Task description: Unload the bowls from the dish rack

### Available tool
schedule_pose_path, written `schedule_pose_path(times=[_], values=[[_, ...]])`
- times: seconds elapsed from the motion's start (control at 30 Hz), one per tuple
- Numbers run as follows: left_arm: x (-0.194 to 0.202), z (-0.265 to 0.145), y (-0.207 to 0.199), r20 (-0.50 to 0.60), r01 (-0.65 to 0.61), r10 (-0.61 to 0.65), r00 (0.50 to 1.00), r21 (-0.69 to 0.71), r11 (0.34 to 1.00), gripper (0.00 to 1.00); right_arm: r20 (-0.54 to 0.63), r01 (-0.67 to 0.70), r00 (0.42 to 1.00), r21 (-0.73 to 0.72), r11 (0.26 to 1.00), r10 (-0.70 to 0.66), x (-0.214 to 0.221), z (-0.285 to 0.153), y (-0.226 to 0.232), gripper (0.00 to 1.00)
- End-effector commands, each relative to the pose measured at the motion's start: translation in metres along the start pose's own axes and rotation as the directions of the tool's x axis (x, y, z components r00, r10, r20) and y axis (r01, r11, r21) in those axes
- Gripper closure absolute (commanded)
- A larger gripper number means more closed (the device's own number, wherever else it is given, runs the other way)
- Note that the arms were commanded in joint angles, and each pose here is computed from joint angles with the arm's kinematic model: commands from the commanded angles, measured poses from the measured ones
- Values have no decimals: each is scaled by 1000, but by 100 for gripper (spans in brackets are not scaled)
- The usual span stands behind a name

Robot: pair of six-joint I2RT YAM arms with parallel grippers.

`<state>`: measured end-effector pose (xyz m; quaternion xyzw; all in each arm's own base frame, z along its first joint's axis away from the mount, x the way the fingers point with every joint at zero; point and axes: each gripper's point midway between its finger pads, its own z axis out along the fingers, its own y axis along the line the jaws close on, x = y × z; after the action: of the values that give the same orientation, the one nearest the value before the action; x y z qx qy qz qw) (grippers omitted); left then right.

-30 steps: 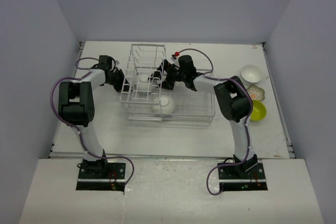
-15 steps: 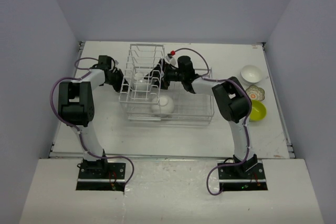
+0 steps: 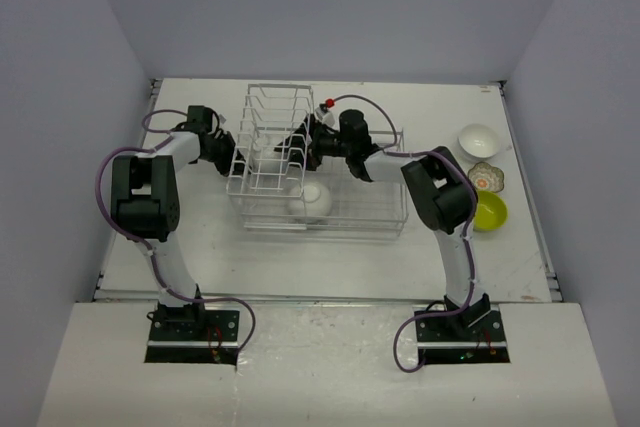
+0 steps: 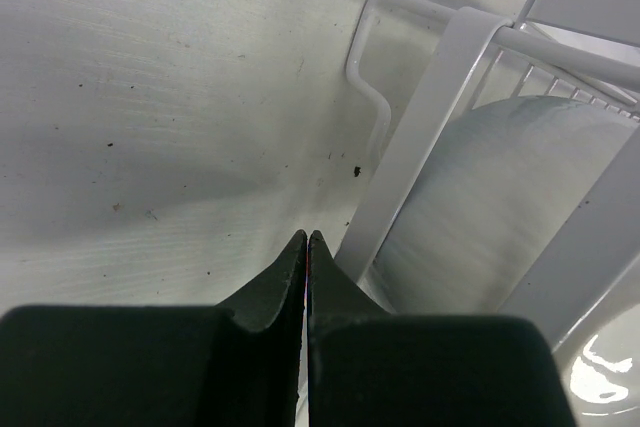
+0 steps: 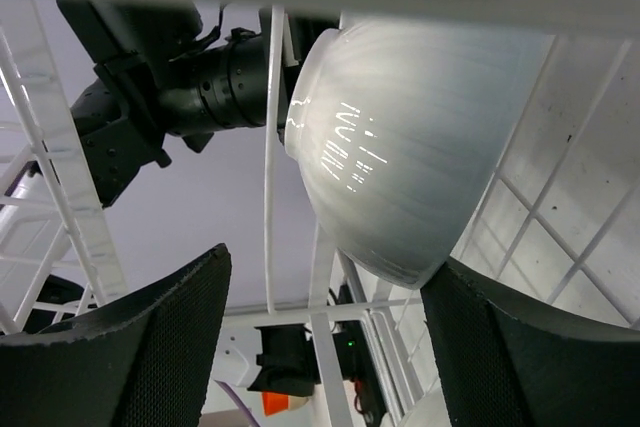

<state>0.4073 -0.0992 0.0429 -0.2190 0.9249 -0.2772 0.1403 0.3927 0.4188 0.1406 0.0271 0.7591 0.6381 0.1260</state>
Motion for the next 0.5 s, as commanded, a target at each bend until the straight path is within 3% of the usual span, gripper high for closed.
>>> schedule_pose_path(times=[0.0, 0.2, 0.47], values=[[-1, -3, -16, -7, -18, 19, 1000, 64, 998, 100, 26, 0, 1000, -83, 997, 2, -4, 5, 13, 26], [-1, -1, -14, -6, -15, 16, 1000, 62, 998, 100, 83, -59, 994, -111, 992, 69, -16, 12, 6, 27], [-4, -1, -17, -2, -12, 12, 1000, 66, 998, 100, 170, -127, 974, -131, 983, 149, -30, 15, 4, 41]])
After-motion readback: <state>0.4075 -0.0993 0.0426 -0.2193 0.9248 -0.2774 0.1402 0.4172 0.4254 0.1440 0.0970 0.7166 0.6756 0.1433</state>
